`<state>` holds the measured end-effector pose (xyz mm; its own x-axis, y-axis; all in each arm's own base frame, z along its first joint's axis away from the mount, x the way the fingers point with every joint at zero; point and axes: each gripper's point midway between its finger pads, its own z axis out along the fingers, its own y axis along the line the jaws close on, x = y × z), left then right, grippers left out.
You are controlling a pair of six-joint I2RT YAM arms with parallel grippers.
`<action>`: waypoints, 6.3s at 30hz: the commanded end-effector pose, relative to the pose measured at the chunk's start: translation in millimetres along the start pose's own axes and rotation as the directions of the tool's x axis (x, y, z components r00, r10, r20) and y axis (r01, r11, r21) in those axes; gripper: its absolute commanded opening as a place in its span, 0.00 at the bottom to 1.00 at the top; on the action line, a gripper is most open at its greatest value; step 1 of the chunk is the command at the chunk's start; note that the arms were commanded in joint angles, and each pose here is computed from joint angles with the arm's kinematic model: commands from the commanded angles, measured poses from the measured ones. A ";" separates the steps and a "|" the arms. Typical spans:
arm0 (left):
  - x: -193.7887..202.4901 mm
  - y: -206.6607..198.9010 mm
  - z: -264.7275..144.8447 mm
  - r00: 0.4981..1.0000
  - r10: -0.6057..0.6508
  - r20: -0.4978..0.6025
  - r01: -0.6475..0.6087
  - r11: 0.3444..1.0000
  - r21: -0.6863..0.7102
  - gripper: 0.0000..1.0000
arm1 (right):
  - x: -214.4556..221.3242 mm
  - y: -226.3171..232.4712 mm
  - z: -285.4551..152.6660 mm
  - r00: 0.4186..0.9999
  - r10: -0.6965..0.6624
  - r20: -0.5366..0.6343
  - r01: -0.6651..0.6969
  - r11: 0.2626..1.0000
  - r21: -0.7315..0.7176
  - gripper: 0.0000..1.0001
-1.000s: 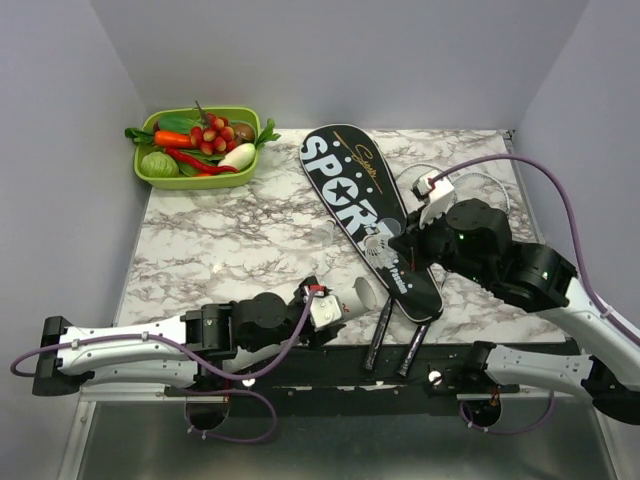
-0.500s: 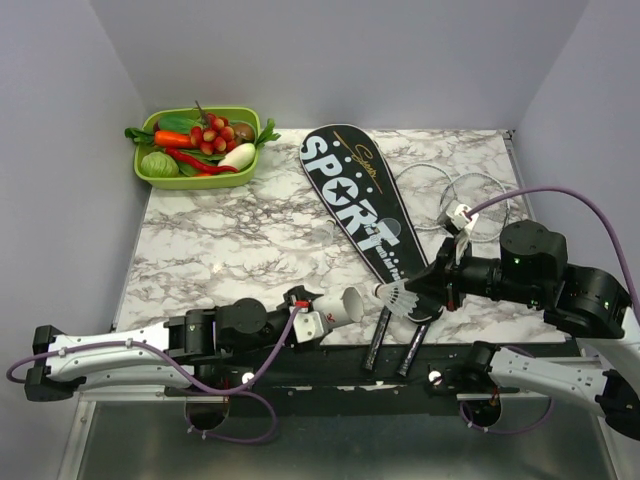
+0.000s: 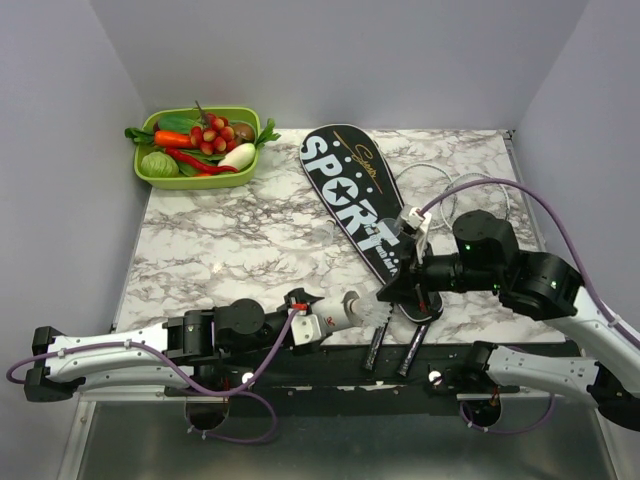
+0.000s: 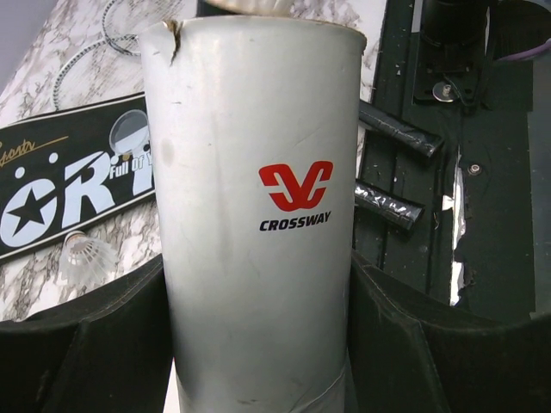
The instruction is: Pack up the badminton gear
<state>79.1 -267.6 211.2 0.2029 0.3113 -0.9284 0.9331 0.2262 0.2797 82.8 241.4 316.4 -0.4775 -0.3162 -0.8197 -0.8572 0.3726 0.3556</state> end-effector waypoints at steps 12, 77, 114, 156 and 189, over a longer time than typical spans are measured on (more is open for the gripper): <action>-26.7 -0.1 -7.4 0.994 -0.021 0.104 0.019 1.000 0.017 0.00 | -1.8 0.3 43.1 0.999 0.042 -0.006 -0.042 0.997 -0.069 0.01; -26.6 42.4 -25.0 0.995 -0.056 0.083 0.072 0.975 -0.210 0.00 | -71.7 -165.6 33.6 0.994 0.000 0.114 -0.078 0.727 0.682 0.67; -26.2 76.1 -64.2 0.988 -0.114 0.103 0.145 0.914 -0.378 0.00 | 23.5 -310.4 244.1 0.938 0.075 -0.338 0.172 0.746 0.643 0.70; -8.2 43.1 -28.1 0.999 -0.050 -0.006 0.048 0.974 -0.223 0.00 | -32.6 -211.3 101.3 1.000 0.028 -0.009 -0.016 0.767 0.642 0.01; -2.3 -3.6 -2.8 0.999 -0.041 -0.029 0.042 0.999 0.018 0.00 | 9.1 -0.1 -4.9 1.000 0.010 0.008 -0.009 0.991 -0.136 0.01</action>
<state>80.8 -260.4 202.5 0.1473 0.3786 -0.9138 0.9361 0.2450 0.2523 85.2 221.9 312.1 -0.4665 -0.3093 -0.8287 -0.8713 0.3222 0.3702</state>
